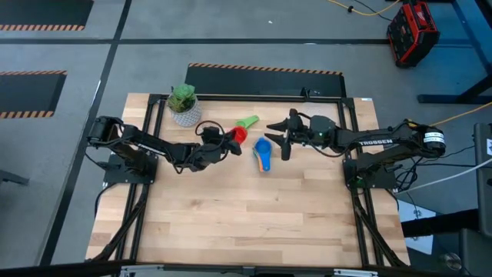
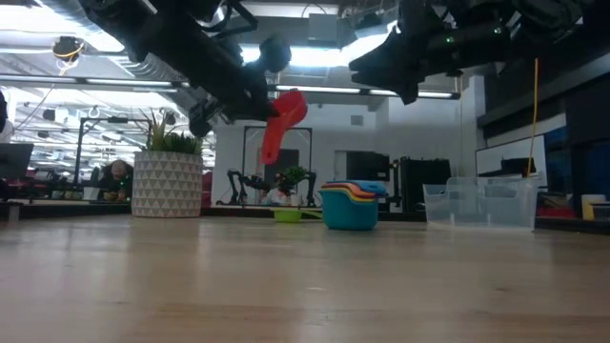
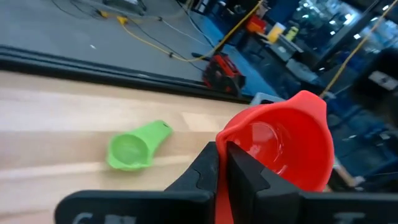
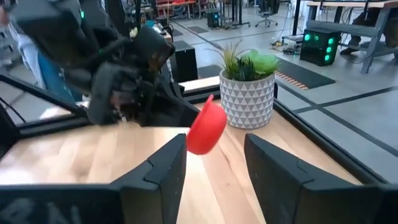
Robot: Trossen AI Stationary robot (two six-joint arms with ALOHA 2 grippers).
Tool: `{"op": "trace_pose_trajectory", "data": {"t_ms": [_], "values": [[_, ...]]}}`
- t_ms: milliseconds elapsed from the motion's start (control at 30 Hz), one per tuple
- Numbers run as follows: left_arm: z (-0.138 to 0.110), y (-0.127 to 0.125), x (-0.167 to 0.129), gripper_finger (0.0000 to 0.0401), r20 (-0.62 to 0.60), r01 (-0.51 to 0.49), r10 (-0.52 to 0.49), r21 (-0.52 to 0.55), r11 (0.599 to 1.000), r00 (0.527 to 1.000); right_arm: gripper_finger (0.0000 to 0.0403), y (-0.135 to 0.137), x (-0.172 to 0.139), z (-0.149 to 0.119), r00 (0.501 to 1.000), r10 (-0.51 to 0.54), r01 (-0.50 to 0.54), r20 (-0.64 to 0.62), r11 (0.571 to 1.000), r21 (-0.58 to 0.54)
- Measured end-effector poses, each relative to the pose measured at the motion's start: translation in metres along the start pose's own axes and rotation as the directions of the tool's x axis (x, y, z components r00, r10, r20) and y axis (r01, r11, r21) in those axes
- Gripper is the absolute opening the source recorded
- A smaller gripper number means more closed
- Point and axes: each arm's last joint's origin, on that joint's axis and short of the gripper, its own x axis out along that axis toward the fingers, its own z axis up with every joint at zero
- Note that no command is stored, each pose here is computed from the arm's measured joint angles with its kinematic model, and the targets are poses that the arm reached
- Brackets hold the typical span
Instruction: Nest measuring cups in basket
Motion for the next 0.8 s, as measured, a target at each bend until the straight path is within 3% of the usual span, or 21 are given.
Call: {"op": "trace_pose_trajectory", "data": {"t_ms": [367,500,800], "values": [[-0.008,-0.009,-0.014,0.0009,-0.030,0.053,-0.062,-0.231,0.971,0.998,0.0168,-0.003,-0.002,-0.017,0.983,-0.022,-0.022,-0.180,0.971,-0.240],[-0.016,-0.015,-0.015,0.0009,-0.040,0.052,-0.067,-0.305,0.951,0.997,0.0168,-0.008,-0.003,-0.023,0.968,-0.047,-0.020,-0.245,0.965,-0.262],[-0.029,-0.056,0.013,0.0009,-0.021,0.058,-0.069,-0.348,0.936,0.997,0.0168,-0.020,-0.005,-0.029,0.945,-0.092,-0.001,-0.313,0.958,-0.287]]}}
